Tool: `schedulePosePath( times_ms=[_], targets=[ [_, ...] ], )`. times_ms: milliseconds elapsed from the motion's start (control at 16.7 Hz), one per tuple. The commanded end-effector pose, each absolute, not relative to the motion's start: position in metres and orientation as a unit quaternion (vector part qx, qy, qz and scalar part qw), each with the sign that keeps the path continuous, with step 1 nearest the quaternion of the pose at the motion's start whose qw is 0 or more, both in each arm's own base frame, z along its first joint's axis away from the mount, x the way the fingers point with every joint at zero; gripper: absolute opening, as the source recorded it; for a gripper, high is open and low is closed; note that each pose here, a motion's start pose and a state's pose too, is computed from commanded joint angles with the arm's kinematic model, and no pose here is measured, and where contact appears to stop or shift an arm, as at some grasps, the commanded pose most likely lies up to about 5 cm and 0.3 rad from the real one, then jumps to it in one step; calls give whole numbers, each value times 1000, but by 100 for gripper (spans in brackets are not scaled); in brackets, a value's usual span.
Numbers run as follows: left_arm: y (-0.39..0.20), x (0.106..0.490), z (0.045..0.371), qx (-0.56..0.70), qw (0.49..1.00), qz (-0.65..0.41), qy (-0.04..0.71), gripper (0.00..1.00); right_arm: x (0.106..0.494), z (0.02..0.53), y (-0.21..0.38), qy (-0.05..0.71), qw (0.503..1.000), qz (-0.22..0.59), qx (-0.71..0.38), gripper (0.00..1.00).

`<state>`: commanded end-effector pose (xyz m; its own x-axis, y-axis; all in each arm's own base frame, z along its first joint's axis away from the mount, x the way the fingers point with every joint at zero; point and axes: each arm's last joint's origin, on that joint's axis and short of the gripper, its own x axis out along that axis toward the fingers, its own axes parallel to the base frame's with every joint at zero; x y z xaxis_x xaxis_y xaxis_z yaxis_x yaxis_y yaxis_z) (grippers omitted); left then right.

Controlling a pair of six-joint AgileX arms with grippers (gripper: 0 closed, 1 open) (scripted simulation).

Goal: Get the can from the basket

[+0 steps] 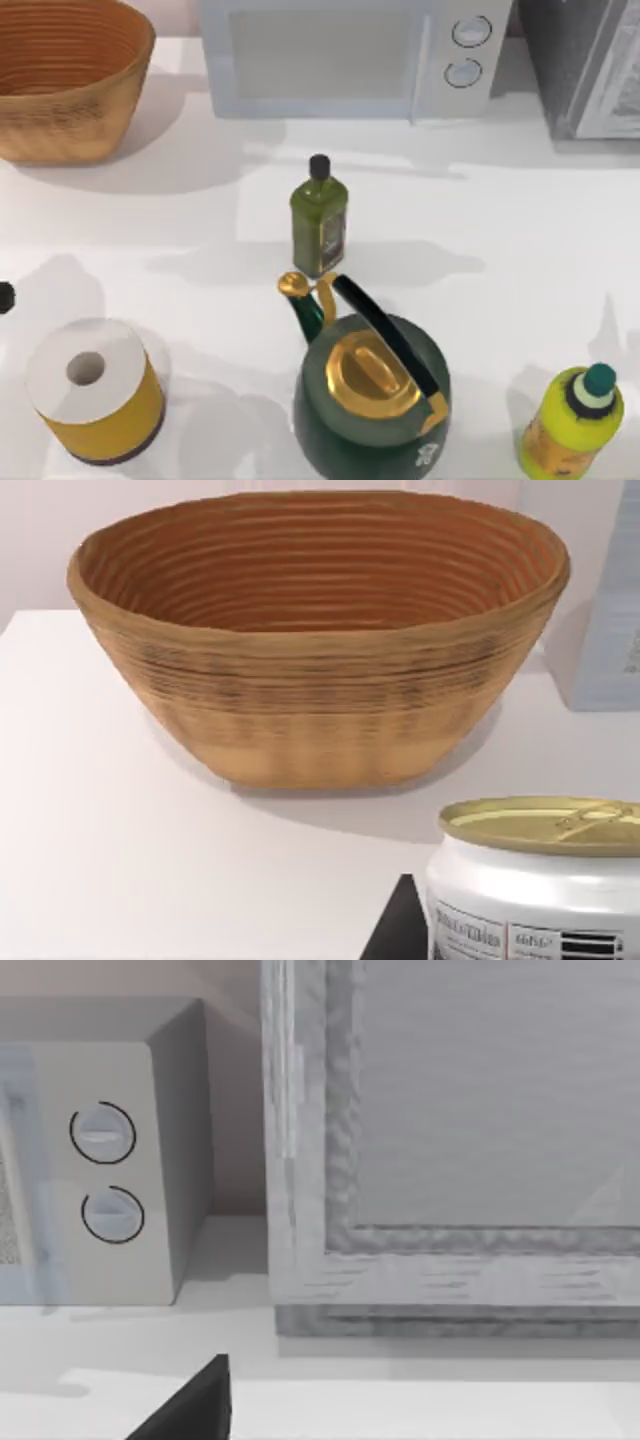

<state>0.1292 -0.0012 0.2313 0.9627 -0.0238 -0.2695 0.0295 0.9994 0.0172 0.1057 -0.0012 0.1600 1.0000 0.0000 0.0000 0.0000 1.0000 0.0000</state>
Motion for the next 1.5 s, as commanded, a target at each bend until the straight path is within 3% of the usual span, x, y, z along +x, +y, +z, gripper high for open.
schedulePosePath(
  times_ms=[240, 540, 1020, 1500],
  targets=[
    [-2, 109, 184, 5, 998, -11, 54, 0, 106, 160, -1, 0, 1000, 0, 0, 100],
    [-1, 106, 160, 0, 1000, 0, 0, 0, 106, 160, -1, 0, 1000, 0, 0, 100],
    [-1, 107, 163, 2, 1000, -6, 4, 0, 106, 160, -1, 0, 1000, 0, 0, 100],
    [-7, 147, 216, 8, 990, -138, 16, 0, 106, 160, -1, 0, 1000, 0, 0, 100]
  ],
)
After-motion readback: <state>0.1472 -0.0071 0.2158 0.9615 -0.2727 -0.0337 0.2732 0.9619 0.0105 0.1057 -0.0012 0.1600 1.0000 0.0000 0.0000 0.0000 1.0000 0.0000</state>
